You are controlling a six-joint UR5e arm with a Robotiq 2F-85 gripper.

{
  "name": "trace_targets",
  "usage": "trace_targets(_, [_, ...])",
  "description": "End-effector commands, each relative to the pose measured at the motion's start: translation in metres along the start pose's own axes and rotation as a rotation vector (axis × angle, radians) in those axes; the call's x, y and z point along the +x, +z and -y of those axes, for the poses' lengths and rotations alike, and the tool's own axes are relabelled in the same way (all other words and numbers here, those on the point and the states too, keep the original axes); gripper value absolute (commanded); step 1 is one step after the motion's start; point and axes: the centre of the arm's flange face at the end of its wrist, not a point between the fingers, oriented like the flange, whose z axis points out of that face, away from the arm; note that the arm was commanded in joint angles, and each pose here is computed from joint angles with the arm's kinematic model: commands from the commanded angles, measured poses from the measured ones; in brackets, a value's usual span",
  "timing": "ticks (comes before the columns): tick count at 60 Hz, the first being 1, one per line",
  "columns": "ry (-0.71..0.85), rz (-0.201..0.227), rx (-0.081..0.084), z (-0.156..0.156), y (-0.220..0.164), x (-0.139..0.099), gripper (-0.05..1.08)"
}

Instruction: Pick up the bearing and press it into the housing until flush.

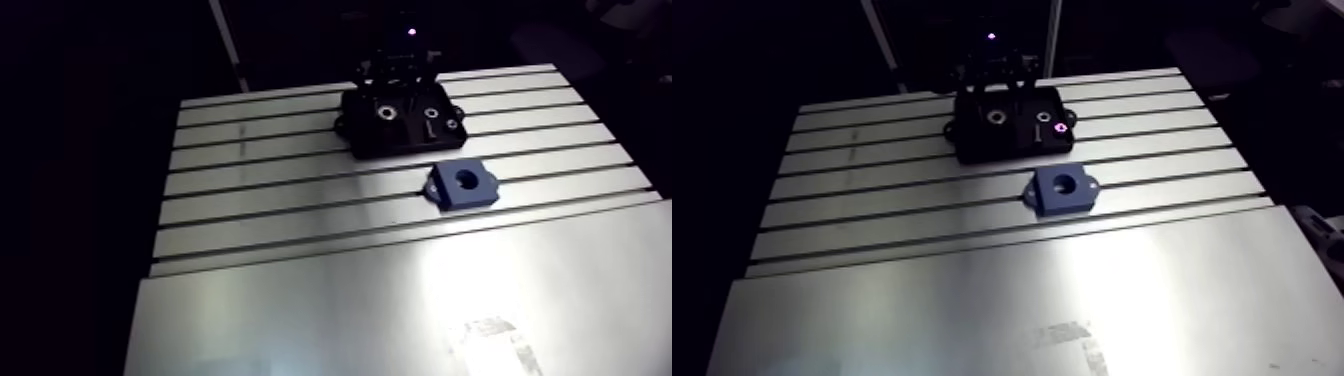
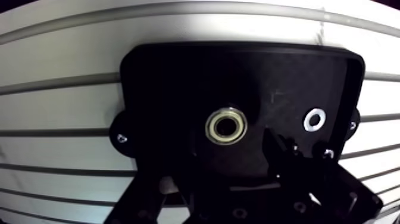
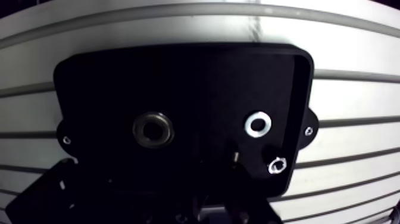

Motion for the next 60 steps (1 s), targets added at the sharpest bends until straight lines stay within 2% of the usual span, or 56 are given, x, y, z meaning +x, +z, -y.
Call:
trace_targets(1, [0.000, -0.002, 0.000, -0.0001, 0.0057, 0.0026, 0.37])
trace_targets(31, [0.001, -0.012, 0.002, -0.0003, 0.0031, 0.0053, 0.37])
trace_targets(37, [-0.001, -0.011, 0.002, 0.0006, 0.0038, 0.0054, 0.39])
trace_targets(45, [-0.001, -0.010, 0.002, 0.0007, 0.0040, 0.0054, 0.47])
trace_targets(60, [-0.001, -0.003, 0.003, -0.0001, 0.0085, 0.0055, 0.49])
